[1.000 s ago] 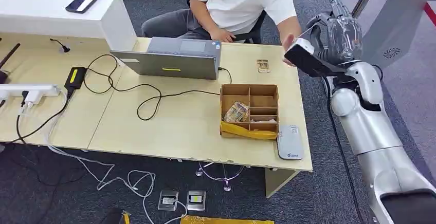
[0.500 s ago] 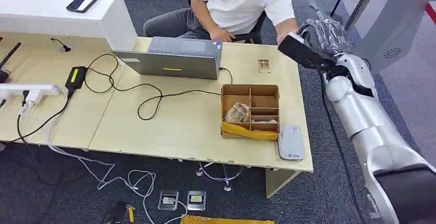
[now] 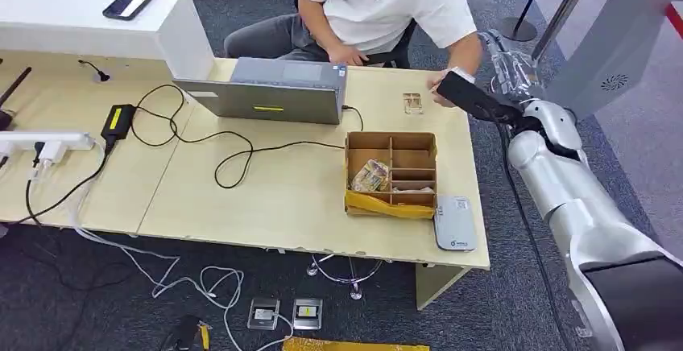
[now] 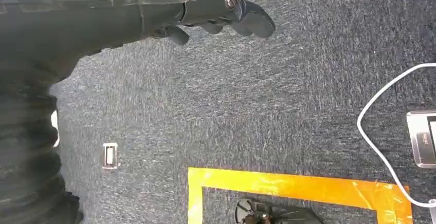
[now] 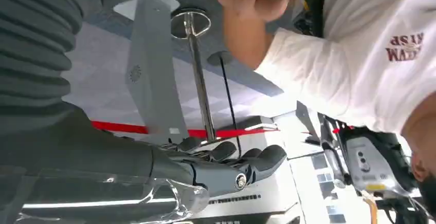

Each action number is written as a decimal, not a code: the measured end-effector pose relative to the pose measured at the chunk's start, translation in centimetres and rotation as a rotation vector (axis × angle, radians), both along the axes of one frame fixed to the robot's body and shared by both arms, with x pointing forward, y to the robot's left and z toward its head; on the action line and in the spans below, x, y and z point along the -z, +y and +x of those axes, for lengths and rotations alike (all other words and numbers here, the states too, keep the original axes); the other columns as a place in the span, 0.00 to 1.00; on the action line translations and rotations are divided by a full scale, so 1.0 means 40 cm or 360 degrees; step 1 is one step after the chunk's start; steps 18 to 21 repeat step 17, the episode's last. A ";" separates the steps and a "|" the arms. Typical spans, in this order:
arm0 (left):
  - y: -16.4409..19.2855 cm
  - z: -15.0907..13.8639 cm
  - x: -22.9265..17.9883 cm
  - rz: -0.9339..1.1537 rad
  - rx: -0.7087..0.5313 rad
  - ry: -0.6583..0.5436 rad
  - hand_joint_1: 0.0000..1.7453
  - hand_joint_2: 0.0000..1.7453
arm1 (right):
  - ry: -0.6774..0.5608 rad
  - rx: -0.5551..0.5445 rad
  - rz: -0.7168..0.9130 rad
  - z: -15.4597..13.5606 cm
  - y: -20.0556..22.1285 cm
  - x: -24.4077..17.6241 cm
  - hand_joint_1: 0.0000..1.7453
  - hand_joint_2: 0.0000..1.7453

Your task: Pass the card to the sensor for recognition and then transmit it.

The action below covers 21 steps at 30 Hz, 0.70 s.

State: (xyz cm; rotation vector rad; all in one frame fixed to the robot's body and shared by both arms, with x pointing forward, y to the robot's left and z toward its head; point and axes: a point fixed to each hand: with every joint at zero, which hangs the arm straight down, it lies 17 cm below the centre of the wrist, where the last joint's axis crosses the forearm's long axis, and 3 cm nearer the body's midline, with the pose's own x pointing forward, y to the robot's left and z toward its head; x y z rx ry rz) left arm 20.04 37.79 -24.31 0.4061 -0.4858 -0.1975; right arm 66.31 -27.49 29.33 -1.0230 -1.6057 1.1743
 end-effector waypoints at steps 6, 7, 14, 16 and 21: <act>0.004 -0.003 -0.001 0.0013 -0.0008 -0.0010 0.00 1.00 | -0.0205 -0.0033 0.0096 -0.008 0.000 -0.066 0.00 1.00; 0.006 -0.005 -0.001 0.0017 -0.0011 -0.0013 0.00 1.00 | -0.0273 -0.0027 0.0105 -0.012 -0.009 -0.087 0.00 1.00; 0.017 -0.042 0.007 0.0036 -0.0055 -0.0005 0.00 1.00 | -0.0719 0.0147 0.0049 -0.063 -0.191 -0.221 0.00 1.00; 0.021 -0.053 0.009 0.0041 -0.0076 0.0000 0.00 1.00 | -0.0824 0.0218 0.0017 -0.087 -0.265 -0.251 0.00 1.00; 0.023 -0.057 0.010 0.0043 -0.0087 0.0002 0.00 1.00 | -0.0845 0.0264 -0.0011 -0.098 -0.314 -0.258 0.00 1.00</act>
